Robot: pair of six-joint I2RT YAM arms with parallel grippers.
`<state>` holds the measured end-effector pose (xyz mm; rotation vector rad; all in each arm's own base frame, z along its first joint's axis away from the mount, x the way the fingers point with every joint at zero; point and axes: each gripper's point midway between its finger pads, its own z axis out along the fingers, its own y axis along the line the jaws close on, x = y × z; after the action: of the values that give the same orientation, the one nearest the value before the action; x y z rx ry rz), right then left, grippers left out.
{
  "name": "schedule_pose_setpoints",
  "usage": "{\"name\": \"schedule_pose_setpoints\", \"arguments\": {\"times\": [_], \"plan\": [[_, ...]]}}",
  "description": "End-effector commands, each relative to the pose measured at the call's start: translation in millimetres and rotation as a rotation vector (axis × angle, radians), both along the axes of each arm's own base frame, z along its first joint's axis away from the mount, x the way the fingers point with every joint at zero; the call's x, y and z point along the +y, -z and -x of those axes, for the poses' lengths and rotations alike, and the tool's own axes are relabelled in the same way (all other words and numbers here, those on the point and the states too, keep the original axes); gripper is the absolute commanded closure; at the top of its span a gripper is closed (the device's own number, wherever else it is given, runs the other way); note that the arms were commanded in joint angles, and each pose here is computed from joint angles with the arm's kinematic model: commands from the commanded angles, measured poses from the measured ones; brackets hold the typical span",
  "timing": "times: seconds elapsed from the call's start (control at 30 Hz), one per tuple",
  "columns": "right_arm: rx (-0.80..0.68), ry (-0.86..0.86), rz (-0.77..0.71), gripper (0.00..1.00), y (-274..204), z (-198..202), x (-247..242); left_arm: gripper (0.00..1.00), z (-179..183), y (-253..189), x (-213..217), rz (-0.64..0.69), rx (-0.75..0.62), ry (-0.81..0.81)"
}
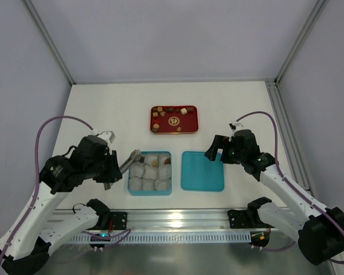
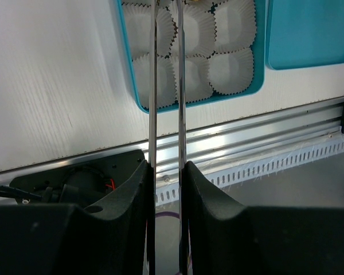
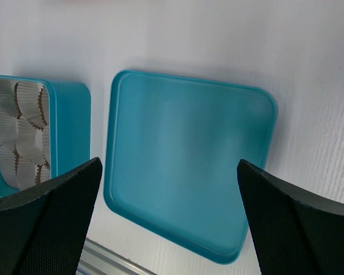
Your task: Pack the chocolate
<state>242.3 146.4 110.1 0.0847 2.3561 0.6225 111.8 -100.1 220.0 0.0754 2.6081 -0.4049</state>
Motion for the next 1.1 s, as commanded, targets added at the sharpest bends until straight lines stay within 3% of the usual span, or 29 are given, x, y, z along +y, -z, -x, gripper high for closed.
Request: {"name": "schedule_pose_setpoints", "arguments": {"times": [0.0,1.07], "plan": [[-0.029,-0.005,-0.018,0.0,-4,-5,5,0.89,61,23,41,-0.164,0.243,0.017],[-0.015,-0.012,-0.031,0.0,7,-2,7,0.91,79,53,47,-0.235,0.34,0.073]]}}
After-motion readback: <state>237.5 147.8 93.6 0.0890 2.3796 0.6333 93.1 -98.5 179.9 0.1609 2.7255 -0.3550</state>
